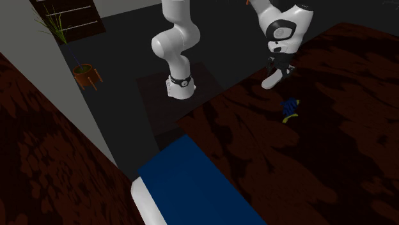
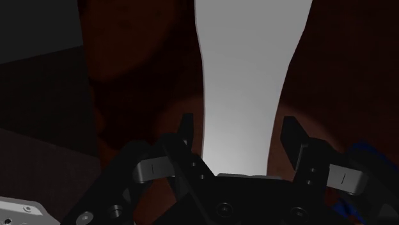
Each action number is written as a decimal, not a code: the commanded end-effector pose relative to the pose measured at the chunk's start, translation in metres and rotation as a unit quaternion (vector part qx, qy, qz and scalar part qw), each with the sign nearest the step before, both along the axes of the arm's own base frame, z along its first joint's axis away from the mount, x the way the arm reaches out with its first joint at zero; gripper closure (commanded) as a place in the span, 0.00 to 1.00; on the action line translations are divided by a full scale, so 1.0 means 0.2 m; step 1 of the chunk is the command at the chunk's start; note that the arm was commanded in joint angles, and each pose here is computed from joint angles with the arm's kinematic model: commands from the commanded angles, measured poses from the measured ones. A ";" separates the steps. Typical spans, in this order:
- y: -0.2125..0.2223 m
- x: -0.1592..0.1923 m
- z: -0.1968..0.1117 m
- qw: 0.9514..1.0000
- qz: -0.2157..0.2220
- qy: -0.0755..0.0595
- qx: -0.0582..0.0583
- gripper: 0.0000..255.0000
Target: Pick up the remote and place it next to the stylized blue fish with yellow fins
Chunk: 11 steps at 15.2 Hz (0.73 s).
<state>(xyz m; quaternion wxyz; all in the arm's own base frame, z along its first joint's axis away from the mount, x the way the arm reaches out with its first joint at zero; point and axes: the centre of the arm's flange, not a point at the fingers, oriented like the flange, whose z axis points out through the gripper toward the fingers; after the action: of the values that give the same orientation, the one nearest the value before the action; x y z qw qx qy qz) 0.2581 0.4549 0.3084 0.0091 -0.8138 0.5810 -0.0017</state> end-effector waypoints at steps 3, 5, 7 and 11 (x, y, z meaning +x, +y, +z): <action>-0.01 0.00 -0.11 1.000 0.000 0.000 0.000 1.00; -0.01 0.00 -0.16 1.000 0.000 0.000 0.000 1.00; -0.01 0.00 -0.21 1.000 0.000 0.000 0.000 1.00; -0.01 0.00 -0.24 1.000 0.000 0.000 0.000 1.00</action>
<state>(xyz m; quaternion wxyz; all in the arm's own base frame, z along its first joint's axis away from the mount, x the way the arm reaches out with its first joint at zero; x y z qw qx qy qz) 0.2580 0.4536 0.2620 0.0091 -0.8139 0.5810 -0.0017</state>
